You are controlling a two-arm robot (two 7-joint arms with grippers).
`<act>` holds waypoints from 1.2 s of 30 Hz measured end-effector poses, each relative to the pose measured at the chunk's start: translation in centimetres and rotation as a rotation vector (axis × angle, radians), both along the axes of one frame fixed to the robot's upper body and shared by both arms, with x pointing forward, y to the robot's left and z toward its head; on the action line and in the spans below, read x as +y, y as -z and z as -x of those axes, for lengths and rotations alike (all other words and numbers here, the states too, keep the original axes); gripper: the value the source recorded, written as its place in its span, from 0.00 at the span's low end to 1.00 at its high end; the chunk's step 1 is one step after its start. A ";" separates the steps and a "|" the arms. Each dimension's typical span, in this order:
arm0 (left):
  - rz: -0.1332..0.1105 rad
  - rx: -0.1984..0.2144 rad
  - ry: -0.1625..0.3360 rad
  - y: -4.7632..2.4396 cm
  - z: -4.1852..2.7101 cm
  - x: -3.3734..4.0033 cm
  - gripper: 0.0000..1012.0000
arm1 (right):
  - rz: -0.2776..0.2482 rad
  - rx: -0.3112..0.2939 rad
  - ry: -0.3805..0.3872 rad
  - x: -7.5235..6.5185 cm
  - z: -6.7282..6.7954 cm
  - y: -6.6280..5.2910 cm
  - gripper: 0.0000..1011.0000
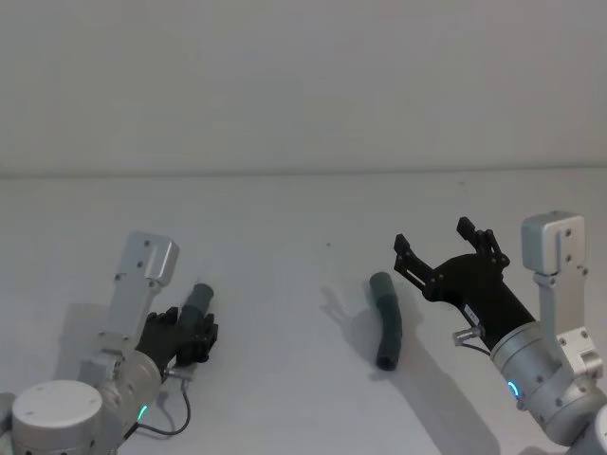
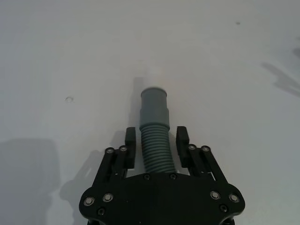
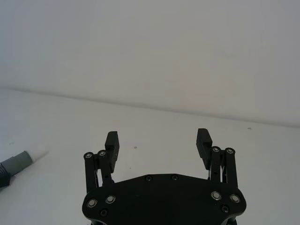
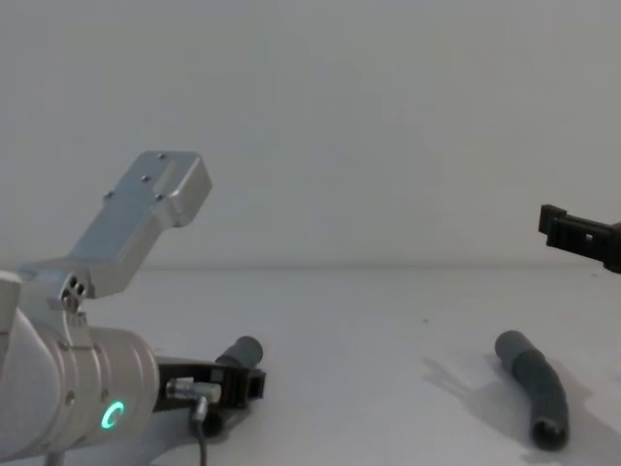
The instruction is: Use both hands to pick up one end of the pipe from the table, align the ends, and insert them.
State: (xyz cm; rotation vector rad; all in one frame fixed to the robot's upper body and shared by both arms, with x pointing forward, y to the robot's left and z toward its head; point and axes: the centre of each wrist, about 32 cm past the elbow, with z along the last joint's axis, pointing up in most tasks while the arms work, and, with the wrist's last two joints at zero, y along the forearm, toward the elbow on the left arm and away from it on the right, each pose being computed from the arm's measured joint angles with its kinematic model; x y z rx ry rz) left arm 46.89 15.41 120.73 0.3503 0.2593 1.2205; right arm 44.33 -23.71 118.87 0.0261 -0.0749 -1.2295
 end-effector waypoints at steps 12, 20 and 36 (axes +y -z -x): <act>-0.028 0.021 -0.018 -0.04 0.35 0.89 0.30 | 0.000 0.000 0.000 0.0 0.0 0.0 0.99; -0.042 0.015 -0.019 0.06 0.37 1.27 0.30 | 0.000 0.000 0.000 0.0 0.0 0.0 0.99; -0.067 -0.127 0.115 -0.69 -1.45 2.79 0.30 | 0.000 0.000 0.000 0.0 0.0 0.0 0.99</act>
